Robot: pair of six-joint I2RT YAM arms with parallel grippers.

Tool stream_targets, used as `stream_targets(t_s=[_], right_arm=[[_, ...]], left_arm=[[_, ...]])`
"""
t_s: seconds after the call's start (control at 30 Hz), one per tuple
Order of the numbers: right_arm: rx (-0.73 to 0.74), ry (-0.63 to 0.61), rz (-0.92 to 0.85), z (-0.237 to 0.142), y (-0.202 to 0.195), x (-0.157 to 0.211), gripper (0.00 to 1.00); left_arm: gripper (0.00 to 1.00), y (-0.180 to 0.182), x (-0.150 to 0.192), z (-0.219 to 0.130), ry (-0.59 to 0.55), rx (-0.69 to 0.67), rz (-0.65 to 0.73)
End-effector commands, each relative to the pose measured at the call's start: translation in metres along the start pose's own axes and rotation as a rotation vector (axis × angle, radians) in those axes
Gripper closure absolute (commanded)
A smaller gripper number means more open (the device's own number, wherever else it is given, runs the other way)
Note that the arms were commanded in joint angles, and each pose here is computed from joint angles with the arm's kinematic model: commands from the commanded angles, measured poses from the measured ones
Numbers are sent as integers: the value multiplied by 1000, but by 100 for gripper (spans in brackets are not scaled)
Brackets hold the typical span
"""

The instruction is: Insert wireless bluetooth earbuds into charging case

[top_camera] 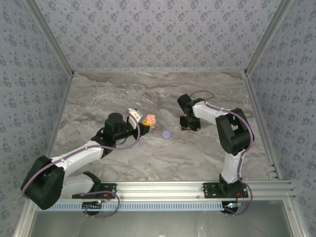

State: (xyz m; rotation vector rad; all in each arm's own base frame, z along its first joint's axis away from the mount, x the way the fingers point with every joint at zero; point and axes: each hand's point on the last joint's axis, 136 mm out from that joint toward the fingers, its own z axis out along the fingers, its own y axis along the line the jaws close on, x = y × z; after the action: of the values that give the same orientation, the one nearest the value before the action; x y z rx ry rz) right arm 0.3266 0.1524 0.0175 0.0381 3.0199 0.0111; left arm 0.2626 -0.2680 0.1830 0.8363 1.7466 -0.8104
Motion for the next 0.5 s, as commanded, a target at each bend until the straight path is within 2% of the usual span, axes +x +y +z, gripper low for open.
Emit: stream_targets(t_s=[0.0,0.47], right_arm=[[1,22,11,9,0,-1,68],[-7,-10,-9,4,1,-4,80]], left_arm=[[83,-2,-17,1,-40,10,12],[84,-2,-16,2,-38,11,9]])
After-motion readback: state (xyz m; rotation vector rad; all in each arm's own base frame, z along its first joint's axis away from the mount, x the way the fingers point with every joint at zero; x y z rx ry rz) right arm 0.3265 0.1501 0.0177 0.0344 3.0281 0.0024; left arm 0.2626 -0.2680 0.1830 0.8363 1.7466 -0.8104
